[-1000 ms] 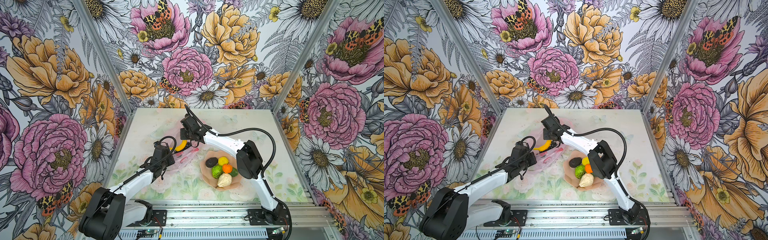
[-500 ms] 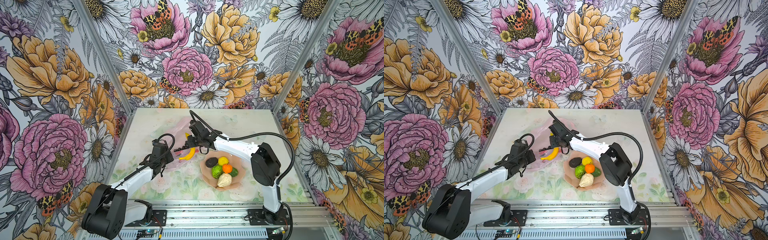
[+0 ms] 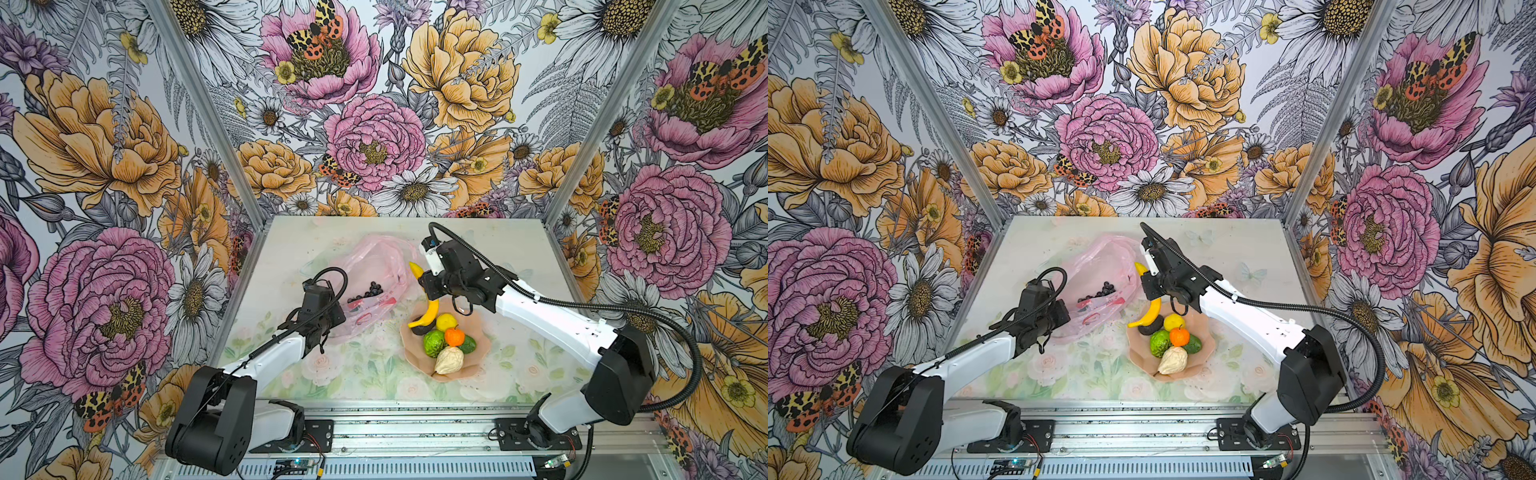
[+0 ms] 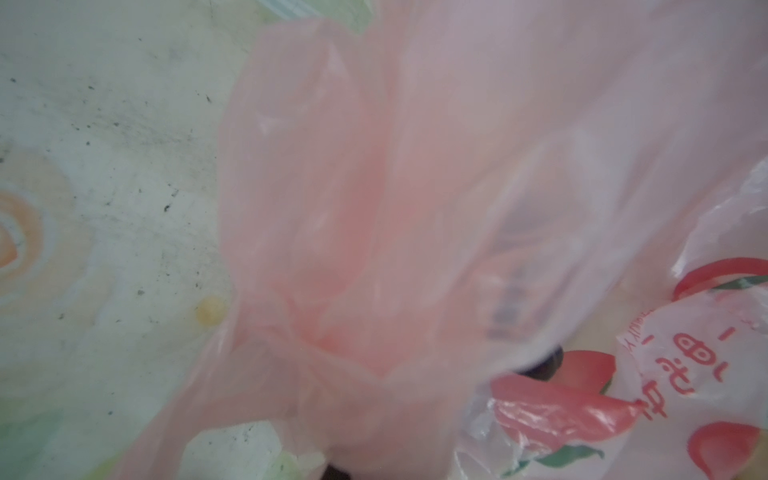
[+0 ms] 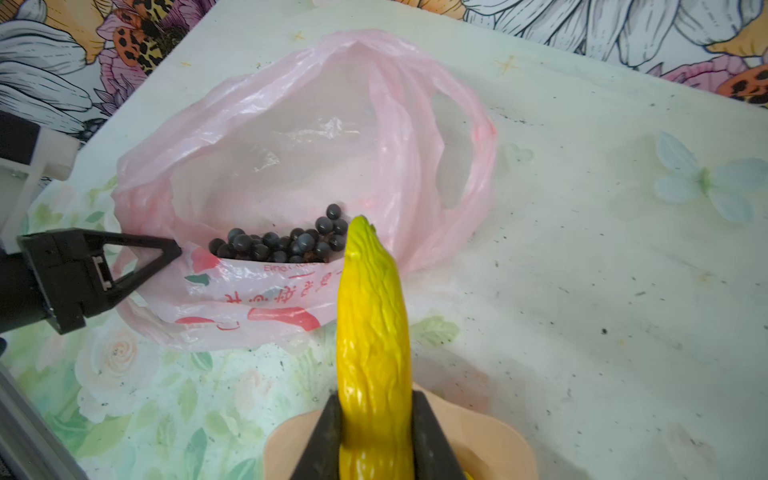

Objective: Take the fake fruits out of the plastic bag
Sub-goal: 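Lower the banana onto the plate edge and open the right gripper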

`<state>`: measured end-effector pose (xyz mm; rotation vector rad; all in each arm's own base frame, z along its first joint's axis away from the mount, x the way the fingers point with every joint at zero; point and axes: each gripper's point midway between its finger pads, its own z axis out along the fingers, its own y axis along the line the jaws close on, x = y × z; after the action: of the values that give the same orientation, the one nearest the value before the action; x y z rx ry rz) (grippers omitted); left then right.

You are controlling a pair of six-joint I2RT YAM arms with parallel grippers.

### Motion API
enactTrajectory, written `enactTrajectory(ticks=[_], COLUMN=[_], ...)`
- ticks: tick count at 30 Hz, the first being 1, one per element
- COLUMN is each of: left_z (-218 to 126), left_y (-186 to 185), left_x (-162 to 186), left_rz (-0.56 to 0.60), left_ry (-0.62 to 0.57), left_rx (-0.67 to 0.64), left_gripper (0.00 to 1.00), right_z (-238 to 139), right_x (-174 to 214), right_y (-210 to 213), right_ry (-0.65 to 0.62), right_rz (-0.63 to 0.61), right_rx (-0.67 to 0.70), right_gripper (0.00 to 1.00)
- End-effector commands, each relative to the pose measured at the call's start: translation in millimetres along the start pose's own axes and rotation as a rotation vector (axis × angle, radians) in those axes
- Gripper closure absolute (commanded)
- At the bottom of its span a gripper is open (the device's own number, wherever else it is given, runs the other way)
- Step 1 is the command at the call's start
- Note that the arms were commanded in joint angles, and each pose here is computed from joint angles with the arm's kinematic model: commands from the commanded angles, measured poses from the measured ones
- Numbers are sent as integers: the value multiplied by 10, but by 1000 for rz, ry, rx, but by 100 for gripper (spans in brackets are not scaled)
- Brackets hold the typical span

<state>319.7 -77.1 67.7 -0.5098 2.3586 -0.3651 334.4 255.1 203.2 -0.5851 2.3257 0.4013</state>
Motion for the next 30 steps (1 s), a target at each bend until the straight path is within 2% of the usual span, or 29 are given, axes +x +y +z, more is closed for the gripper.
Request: enactTrajectory(ticks=[1, 12, 21, 30], left_z=[-2, 27, 65, 28], left_y=[-39, 5, -21, -8], left_x=[-53, -14, 2, 0], left_rz=[19, 27, 25, 22], left_ry=[-2, 14, 27, 21], left_rx=[16, 6, 17, 16], left_gripper=[100, 100, 100, 100], right_z=[-180, -468, -462, -390], right_x=[198, 716, 1219, 1338], right_y=[-142, -397, -509, -603], right_ry=[43, 112, 196, 249], right_rz=[-64, 24, 123, 128], right_rx=[8, 69, 119, 174], right_gripper=[78, 78, 79, 79])
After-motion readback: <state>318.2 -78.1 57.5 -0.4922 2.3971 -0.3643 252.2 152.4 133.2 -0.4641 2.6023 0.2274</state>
